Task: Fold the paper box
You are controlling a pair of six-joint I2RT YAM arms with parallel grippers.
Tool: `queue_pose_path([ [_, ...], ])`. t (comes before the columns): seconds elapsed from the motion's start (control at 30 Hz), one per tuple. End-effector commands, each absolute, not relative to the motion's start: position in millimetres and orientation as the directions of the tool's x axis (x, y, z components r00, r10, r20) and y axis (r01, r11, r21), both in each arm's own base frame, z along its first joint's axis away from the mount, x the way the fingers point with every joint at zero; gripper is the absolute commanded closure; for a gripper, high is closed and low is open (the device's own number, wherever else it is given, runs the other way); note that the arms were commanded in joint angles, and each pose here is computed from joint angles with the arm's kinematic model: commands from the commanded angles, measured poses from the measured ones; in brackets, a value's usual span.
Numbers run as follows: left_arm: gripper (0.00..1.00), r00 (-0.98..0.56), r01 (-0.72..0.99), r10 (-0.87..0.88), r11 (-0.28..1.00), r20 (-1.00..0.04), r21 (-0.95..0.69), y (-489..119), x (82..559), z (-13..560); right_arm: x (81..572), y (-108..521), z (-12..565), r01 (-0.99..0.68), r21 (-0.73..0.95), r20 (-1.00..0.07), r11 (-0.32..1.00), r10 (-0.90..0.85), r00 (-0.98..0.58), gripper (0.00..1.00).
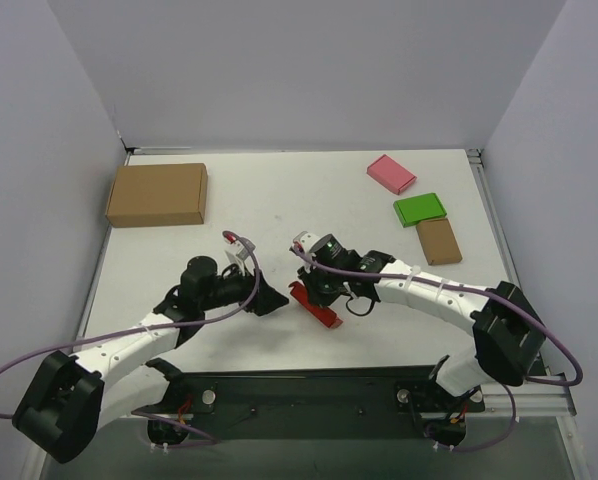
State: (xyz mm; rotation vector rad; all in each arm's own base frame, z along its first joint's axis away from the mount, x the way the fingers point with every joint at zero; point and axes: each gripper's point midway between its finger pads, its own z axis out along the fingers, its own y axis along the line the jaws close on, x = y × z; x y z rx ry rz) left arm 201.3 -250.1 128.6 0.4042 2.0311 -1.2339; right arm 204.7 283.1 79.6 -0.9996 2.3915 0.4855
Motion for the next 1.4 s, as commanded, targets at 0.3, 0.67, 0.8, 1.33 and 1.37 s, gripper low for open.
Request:
queue_pose_path([
  [0.3,0.22,-0.54,0.672,-0.046,0.577,-0.84,-0.464,-268.9,248.2,126.7,199.8,276.5,73.6,-0.747,0.214,-0.533,0.63,-0.566,-0.629,1.0],
  [0.67,0.31,-0.535,0.702,-0.023,0.544,-0.844,-0.46,-295.5,259.4,112.9,204.4,272.4,74.4,-0.733,0.22,-0.531,0.643,-0.552,-0.643,1.0],
  [0.8,0.45,-0.542,0.711,-0.005,0.53,-0.84,-0.462,-299.9,257.3,103.5,205.3,271.3,75.2,-0.725,0.216,-0.53,0.654,-0.545,-0.65,1.0],
  [1.33,0.61,-0.555,0.706,0.036,0.549,-0.831,-0.448,-310.5,252.5,89.7,206.5,276.1,89.6,-0.693,0.197,-0.543,0.693,-0.512,-0.666,0.43],
  [1.37,0.61,-0.559,0.703,0.041,0.552,-0.828,-0.448,-310.6,251.9,88.0,203.7,276.9,87.9,-0.703,0.169,-0.542,0.691,-0.53,-0.652,0.42],
])
